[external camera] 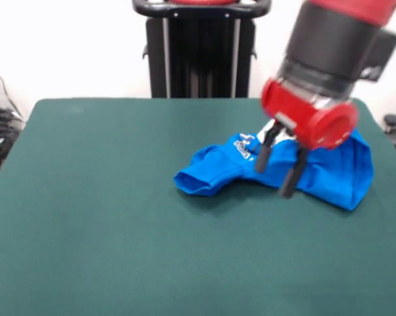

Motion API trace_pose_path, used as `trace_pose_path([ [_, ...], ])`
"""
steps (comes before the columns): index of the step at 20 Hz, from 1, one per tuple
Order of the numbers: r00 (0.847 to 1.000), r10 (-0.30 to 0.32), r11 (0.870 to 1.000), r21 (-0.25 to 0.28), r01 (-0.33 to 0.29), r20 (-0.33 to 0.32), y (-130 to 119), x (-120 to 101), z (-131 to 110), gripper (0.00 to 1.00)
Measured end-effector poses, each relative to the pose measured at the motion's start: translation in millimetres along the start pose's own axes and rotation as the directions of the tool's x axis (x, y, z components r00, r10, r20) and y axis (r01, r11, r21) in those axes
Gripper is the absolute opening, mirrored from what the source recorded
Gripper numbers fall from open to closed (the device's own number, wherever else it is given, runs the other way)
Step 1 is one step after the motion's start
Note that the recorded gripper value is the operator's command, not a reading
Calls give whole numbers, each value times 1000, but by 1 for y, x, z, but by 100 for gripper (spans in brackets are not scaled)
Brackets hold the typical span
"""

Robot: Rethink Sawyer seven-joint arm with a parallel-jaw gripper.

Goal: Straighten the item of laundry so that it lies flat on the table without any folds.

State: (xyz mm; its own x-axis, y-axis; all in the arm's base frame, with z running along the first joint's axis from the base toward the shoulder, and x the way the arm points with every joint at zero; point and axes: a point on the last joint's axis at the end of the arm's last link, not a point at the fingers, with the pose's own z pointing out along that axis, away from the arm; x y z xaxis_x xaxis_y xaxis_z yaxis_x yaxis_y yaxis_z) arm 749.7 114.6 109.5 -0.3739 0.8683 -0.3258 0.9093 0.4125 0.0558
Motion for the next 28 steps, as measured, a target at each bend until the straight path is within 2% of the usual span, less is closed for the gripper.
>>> trace_pose_path([
  [8, 1000, 21, 999, 45, -20, -15, -19, -20, 35, 100],
  [11, 998, 40, 998, 45, -38, -43, -21, -24, 42, 100],
  [13, 994, 64, 997, 47, -60, -84, -25, -26, 48, 100],
  [21, 978, 106, 994, 56, -98, -180, -35, -25, 54, 100],
  [28, 966, 117, 992, 69, -103, -230, -48, -18, 42, 100],
])
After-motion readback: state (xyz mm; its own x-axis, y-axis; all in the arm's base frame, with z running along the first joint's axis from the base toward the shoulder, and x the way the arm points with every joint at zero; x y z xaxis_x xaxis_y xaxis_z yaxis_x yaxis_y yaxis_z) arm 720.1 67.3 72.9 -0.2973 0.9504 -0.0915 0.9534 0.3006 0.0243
